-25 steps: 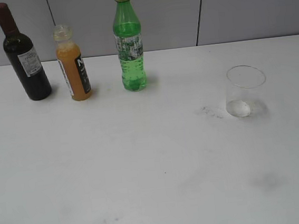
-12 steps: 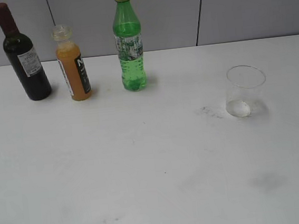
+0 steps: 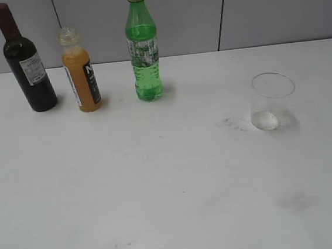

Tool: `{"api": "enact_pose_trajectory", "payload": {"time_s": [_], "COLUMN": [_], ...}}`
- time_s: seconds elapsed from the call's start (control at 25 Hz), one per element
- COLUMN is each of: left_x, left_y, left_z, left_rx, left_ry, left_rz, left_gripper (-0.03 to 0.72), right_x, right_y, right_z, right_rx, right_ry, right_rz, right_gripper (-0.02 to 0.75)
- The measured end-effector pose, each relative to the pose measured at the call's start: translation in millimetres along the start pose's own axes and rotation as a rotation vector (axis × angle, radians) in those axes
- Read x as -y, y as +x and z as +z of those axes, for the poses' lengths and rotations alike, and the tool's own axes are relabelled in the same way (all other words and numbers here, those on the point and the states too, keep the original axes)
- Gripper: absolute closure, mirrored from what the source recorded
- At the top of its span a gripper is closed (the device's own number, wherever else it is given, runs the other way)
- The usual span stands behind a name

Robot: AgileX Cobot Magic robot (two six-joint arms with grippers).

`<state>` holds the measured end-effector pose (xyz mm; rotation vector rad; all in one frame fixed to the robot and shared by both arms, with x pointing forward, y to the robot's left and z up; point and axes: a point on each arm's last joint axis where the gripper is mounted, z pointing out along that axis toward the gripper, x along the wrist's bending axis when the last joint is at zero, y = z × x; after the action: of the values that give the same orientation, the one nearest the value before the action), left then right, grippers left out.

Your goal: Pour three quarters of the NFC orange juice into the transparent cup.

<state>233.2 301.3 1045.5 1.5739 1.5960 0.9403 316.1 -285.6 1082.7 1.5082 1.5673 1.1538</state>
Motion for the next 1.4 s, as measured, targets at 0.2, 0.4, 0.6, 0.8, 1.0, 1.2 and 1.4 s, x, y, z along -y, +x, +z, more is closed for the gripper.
{"api": "enact_pose_trajectory", "payload": {"time_s": [0.2, 0.4, 0.6, 0.8, 1.0, 1.2, 1.4], "left_x": [0.0, 0.0, 0.0, 0.0, 0.0, 0.0, 0.0], "left_y": [0.0, 0.0, 0.0, 0.0, 0.0, 0.0, 0.0], "left_z": [0.0, 0.0, 0.0, 0.0, 0.0, 0.0, 0.0], "left_rx": [0.0, 0.0, 0.0, 0.0, 0.0, 0.0, 0.0], "left_ry": [0.0, 0.0, 0.0, 0.0, 0.0, 0.0, 0.0], "left_rz": [0.0, 0.0, 0.0, 0.0, 0.0, 0.0, 0.0], "left_gripper": [0.104, 0.104, 0.104, 0.104, 0.104, 0.104, 0.104], "right_x": [-16.7, -37.2, -54.6, -61.6, -48.0, -15.4, 12.3], "right_y": [-3.1, -6.1, -8.9, -12.3, -14.0, -10.9, -11.7], "right_z": [17.7, 26.7, 33.2, 51.6, 82.7, 114.0, 136.4], "right_rx": [0.021, 0.043, 0.063, 0.085, 0.09, 0.015, -0.031], "right_ry": [-0.102, -0.288, -0.456, -0.512, -0.541, -0.483, -0.377], "right_rz": [0.005, 0.006, 0.006, -0.005, -0.143, -0.231, -0.209], "right_gripper": [0.148, 0.159, 0.164, 0.164, 0.164, 0.164, 0.164]}}
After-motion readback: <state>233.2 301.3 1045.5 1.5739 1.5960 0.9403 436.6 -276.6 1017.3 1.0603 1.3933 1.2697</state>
